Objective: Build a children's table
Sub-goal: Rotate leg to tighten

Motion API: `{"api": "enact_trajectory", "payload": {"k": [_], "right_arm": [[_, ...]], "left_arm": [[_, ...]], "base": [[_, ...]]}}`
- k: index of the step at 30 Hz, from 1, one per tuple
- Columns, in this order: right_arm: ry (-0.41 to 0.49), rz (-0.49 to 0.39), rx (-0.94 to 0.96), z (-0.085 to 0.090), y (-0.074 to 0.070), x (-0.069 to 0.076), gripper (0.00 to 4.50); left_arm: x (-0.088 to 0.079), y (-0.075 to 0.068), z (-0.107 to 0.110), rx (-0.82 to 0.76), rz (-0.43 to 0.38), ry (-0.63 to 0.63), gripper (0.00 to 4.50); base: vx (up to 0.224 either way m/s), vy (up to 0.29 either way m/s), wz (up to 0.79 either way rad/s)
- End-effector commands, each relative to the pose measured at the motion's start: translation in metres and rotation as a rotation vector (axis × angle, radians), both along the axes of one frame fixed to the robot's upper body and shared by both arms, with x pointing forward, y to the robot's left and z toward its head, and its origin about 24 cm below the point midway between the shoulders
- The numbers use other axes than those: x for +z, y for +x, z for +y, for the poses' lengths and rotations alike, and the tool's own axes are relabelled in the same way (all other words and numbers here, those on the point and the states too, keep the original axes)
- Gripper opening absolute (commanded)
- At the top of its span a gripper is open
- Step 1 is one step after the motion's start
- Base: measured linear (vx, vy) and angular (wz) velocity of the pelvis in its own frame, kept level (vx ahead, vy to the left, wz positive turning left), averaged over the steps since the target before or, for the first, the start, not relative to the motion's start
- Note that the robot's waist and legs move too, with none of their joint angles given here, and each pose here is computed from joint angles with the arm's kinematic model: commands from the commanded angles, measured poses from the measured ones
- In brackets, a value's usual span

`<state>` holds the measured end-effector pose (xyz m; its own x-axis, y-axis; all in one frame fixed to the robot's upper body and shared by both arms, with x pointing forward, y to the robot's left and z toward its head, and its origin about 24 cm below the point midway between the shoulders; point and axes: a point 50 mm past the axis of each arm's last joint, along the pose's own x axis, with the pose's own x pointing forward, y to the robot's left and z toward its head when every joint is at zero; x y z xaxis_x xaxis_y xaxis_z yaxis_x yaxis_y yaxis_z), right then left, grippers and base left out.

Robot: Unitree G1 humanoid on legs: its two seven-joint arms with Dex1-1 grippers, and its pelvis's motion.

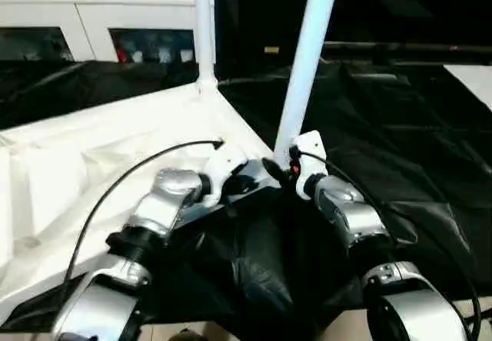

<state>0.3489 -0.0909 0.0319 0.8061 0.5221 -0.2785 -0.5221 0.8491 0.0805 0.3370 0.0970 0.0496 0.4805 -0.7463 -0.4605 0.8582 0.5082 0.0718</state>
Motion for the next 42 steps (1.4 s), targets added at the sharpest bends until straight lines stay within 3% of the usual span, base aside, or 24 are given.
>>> {"api": "enact_trajectory", "payload": {"k": [1,5,10,16,21,22,31,33,42], "right_arm": [[0.059,0.035,0.214,0.051,-0.016,-0.004,3.44],[0.003,-0.008,0.221,0.041,-0.014,-0.003,3.83],[0.004,-0.055,0.318,0.023,-0.015,0.003,3.83],[-0.004,-0.049,0.553,-0.004,-0.028,0.006,3.83],[0.002,-0.041,0.646,-0.014,-0.032,0.009,3.83],[0.003,-0.04,0.662,-0.016,-0.033,0.01,3.59],[-0.006,-0.026,0.731,-0.021,-0.036,0.012,3.03],[-0.01,-0.019,0.745,-0.022,-0.037,0.011,2.73],[-0.01,-0.013,0.767,-0.02,-0.039,0.01,2.54]], "left_arm": [[0.003,0.001,-0.024,0.007,-0.028,-0.054,0.0],[0.003,-0.002,-0.016,-0.025,-0.027,-0.057,0.0],[0.004,-0.007,-0.003,-0.099,-0.029,-0.057,0.0],[0.007,-0.017,0.018,-0.225,0.0,-0.078,0.0],[0.008,-0.023,0.029,-0.279,0.035,-0.071,0.0],[0.009,-0.024,0.032,-0.293,0.04,-0.065,0.0],[0.01,-0.029,0.051,-0.322,0.072,-0.037,0.0],[0.01,-0.03,0.053,-0.323,0.079,-0.034,0.0],[0.008,-0.031,0.052,-0.314,0.084,-0.041,0.0]], "base": [[0.0,0.0,0.0],[0.0,0.0,0.0],[0.0,0.0,0.0],[0.0,0.0,0.0],[0.0,0.0,0.0],[0.0,0.0,0.0],[0.0,0.0,0.0],[0.0,0.0,0.0],[0.0,0.0,0.0]]}}
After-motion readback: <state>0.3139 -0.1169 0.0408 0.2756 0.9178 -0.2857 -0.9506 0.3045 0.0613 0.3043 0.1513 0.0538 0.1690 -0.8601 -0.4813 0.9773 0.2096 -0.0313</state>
